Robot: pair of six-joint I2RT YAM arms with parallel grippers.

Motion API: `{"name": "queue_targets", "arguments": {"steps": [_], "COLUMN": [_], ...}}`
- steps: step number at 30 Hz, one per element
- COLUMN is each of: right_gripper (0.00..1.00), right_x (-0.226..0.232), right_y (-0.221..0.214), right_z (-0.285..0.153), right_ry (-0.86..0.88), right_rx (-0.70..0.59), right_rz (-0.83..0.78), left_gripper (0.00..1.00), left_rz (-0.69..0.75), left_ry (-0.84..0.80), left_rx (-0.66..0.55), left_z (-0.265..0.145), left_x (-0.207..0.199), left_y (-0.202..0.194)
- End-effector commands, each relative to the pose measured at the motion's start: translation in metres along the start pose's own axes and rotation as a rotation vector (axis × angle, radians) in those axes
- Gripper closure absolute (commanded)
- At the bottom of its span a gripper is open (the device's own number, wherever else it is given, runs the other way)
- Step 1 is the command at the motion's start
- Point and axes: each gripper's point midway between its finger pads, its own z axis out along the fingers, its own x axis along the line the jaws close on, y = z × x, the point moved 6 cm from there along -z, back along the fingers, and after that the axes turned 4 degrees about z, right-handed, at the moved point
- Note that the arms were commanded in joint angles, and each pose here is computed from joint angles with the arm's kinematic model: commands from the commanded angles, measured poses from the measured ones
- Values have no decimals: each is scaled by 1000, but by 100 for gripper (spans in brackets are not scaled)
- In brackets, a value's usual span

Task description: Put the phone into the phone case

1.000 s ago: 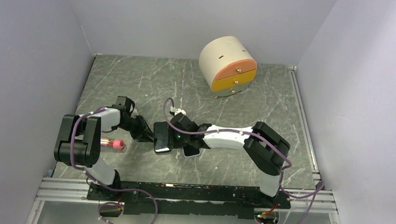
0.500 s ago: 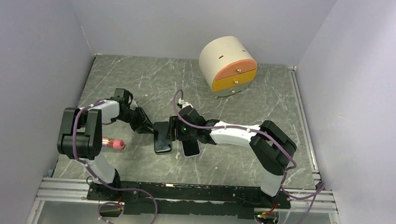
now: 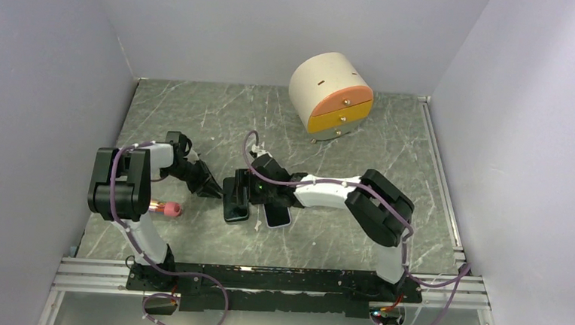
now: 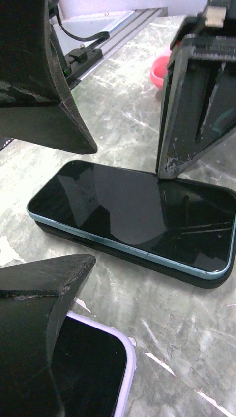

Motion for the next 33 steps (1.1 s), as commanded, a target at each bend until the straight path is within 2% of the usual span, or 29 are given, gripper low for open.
{"name": "queue_targets", "arguments": {"steps": [1,8,18,33], "right_gripper": [22,20,20,23], "right_x": [15,16,43,58], "right_y": [13,11,26,40], "right_z": [8,17,7,-18], "right_ry": [36,42,244,487], "right_rx": [-48,-33,-40,-63], "right_rz": [43,110,184,249], "left_gripper": [75,80,83,80], "left_rz": [11,12,-12,-41], "left_ry": [6,16,-41,-108], "left_rx": [7,-1,33,37], "left_z": [1,-1,6,7], "left_x": [1,3,4,3], "left_y": [2,-1,-9,-19]}}
